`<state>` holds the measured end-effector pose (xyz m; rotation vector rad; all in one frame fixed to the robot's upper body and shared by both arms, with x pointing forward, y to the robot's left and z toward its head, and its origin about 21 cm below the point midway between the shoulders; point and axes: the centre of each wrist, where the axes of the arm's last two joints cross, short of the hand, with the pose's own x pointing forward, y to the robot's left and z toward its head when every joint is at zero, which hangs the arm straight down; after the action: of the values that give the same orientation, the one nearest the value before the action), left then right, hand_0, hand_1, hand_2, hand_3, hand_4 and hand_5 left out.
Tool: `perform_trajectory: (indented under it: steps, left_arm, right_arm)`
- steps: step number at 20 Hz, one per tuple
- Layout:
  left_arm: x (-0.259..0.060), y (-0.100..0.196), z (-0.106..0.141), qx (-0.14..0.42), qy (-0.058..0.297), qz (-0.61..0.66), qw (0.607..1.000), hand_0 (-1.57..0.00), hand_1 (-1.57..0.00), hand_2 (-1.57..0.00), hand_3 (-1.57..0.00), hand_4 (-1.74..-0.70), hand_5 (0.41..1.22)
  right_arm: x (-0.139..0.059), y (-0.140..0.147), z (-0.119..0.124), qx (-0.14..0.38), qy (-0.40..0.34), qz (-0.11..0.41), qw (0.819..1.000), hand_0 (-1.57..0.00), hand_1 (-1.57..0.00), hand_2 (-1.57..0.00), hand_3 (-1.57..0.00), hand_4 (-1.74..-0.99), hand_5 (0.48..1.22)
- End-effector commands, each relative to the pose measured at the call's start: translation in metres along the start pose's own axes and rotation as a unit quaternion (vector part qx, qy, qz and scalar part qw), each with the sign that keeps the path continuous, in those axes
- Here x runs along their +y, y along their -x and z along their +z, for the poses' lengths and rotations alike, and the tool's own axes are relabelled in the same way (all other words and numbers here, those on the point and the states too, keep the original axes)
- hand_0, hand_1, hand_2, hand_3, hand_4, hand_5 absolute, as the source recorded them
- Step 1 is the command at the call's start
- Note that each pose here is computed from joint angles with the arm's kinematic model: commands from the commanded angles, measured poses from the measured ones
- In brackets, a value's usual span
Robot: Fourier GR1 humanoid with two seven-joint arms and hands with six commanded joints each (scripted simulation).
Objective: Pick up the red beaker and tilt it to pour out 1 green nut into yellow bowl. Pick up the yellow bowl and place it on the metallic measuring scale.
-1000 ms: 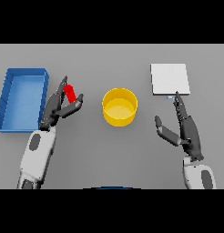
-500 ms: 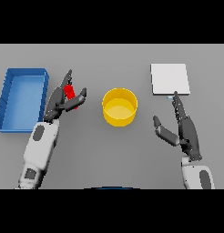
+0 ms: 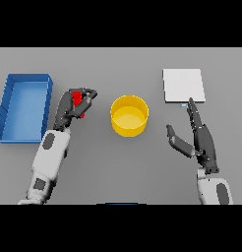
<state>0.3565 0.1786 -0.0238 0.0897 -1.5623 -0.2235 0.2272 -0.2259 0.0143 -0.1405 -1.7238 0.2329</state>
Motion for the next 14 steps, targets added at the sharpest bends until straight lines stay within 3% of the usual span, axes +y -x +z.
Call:
perform_trajectory:
  steps: [1, 5, 11, 14]
  left_arm:
    - [0.000, -0.001, 0.000, 0.002, -0.006, -0.004, 1.000, -1.34, -1.34, -1.35, -1.34, -1.51, 1.132]
    - [0.000, -0.008, -0.003, -0.014, -0.009, 0.012, 1.000, -1.48, -1.48, -1.48, -1.48, -1.64, 1.112]
    - [0.005, -0.043, -0.006, -0.070, -0.019, -0.022, 0.997, -1.55, -1.55, -1.55, -1.55, -1.72, 1.097]
    - [0.005, -0.067, -0.008, -0.079, 0.019, -0.111, 0.990, -1.56, -1.56, -1.56, -1.56, -1.73, 1.113]
  right_arm:
    - [0.001, 0.001, -0.001, 0.012, -0.001, -0.001, 1.000, 0.00, 0.00, 0.00, 0.00, -1.296, 0.681]
    - [0.006, 0.005, -0.003, 0.007, -0.009, 0.007, 1.000, 0.00, 0.00, 0.00, 0.00, -1.281, 0.676]
    - [0.004, 0.002, -0.004, 0.001, -0.008, 0.015, 1.000, 0.00, 0.00, 0.00, 0.00, -1.250, 0.672]
    - [0.005, 0.003, -0.002, 0.003, -0.008, 0.030, 1.000, 0.00, 0.00, 0.00, 0.00, -1.247, 0.685]
